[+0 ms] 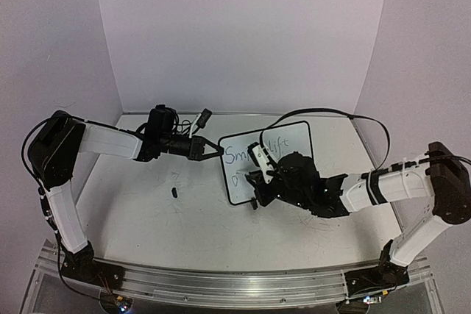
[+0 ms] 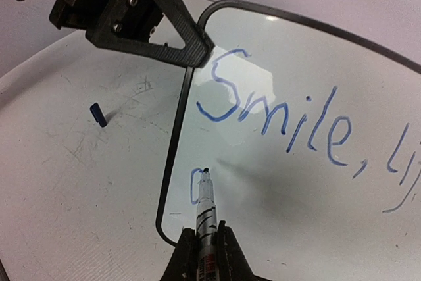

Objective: Write a sentence on the whiteboard

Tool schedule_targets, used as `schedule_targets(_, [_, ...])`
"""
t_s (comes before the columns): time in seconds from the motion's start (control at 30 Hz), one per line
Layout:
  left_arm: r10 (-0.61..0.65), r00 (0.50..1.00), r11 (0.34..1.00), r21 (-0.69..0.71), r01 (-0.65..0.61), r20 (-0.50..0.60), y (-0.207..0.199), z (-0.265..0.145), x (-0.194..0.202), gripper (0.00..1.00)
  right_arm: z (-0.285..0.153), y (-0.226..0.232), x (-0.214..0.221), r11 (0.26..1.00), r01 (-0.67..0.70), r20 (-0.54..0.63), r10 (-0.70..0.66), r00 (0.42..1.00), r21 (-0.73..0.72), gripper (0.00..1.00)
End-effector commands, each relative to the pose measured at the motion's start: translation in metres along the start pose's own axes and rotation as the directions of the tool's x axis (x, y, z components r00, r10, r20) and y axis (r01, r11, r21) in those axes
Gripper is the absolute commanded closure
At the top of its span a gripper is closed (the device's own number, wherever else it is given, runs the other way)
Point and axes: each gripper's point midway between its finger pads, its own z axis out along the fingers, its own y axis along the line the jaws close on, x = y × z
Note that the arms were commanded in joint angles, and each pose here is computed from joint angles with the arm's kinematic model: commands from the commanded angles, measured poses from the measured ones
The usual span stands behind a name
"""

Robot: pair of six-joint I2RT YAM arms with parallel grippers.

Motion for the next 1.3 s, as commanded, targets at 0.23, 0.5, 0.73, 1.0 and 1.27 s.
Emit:
schedule_targets(0.23, [0.048, 0.998, 0.998, 0.03, -0.049, 0.03, -0.02, -0.008, -0.019, 1.0, 0.005, -0.014, -0.024, 0.996, -0.013, 0.054, 0.008, 0.998, 0.085, 1.0])
schedule_targets(0.5, [0.05, 0.998, 0.998, 0.034, -0.051, 0.03, -0.021, -0.008, -0.02, 1.0, 0.011, -0.012, -0.024, 0.996, -0.009, 0.049, 0.004, 0.999, 0.089, 1.0])
schedule_targets(0.73, [0.05, 0.998, 0.998, 0.033, -0.051, 0.03, -0.021, -0.008, -0.02, 1.0, 0.012, -0.015, -0.014, 0.994, -0.013, 0.023, 0.011, 1.0, 0.105, 1.0])
schedule_targets(1.0, [0.049, 0.998, 0.998, 0.034, -0.05, 0.031, -0.021, -0.008, -0.02, 1.0, 0.011, -0.013, 0.004, 0.996, -0.025, -0.021, 0.026, 0.999, 0.085, 1.0])
schedule_targets(1.27, [0.046, 0.999, 0.998, 0.034, -0.047, 0.028, -0.02, -0.008, -0.019, 1.0, 0.01, -0.012, 0.017, 0.997, -0.033, -0.051, 0.037, 0.998, 0.072, 1.0])
